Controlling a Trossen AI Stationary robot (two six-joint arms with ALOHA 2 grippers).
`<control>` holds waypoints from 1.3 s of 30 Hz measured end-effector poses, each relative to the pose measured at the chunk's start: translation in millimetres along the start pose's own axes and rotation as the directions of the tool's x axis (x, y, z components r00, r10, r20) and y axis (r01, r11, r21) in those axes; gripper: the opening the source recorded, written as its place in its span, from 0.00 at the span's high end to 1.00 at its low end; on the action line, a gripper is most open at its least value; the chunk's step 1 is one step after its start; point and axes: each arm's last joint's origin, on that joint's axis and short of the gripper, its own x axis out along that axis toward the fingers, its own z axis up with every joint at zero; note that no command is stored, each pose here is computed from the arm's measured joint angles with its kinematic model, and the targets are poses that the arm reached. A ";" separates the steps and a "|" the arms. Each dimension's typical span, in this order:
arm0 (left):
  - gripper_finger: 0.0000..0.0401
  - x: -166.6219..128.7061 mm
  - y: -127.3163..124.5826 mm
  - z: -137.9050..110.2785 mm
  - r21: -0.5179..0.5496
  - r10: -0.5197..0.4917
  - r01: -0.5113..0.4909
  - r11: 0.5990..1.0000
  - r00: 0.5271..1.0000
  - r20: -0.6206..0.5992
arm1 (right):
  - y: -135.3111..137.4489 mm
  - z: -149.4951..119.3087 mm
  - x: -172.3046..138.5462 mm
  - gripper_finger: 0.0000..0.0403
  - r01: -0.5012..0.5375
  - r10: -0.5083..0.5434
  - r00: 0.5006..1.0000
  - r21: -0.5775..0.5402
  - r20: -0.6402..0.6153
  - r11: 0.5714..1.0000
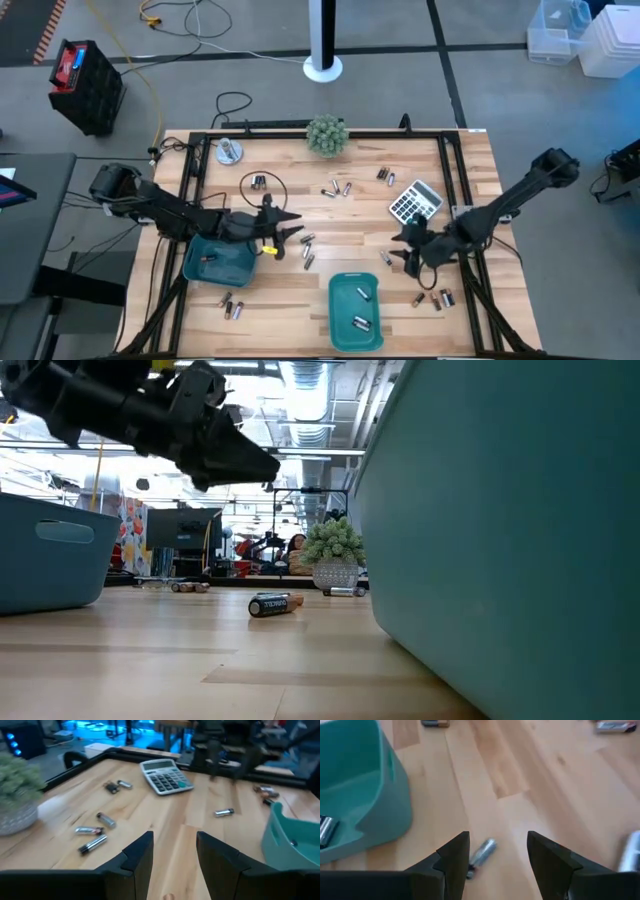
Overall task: Sort batteries
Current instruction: Put the silver battery into the green bin
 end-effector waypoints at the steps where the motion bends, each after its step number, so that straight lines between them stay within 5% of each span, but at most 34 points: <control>1: 0.64 -0.7 2.2 -1.3 -0.014 0.013 -0.013 1.000 1.000 0.010 | 2.3 -2.5 2.7 0.47 0.004 -0.004 1.000 0.006 -0.009 1.000; 27: 0.64 -0.5 11.7 -6.9 -0.079 0.066 -0.065 0.995 0.998 0.000 | 23.0 -38.8 60.9 0.49 0.194 -0.184 0.976 0.073 -0.118 0.978; 39: 0.64 -0.6 11.7 -7.1 -0.077 0.066 -0.066 0.995 0.998 -0.002 | 24.7 -40.6 65.0 0.84 0.224 -0.215 0.964 0.041 -0.156 0.974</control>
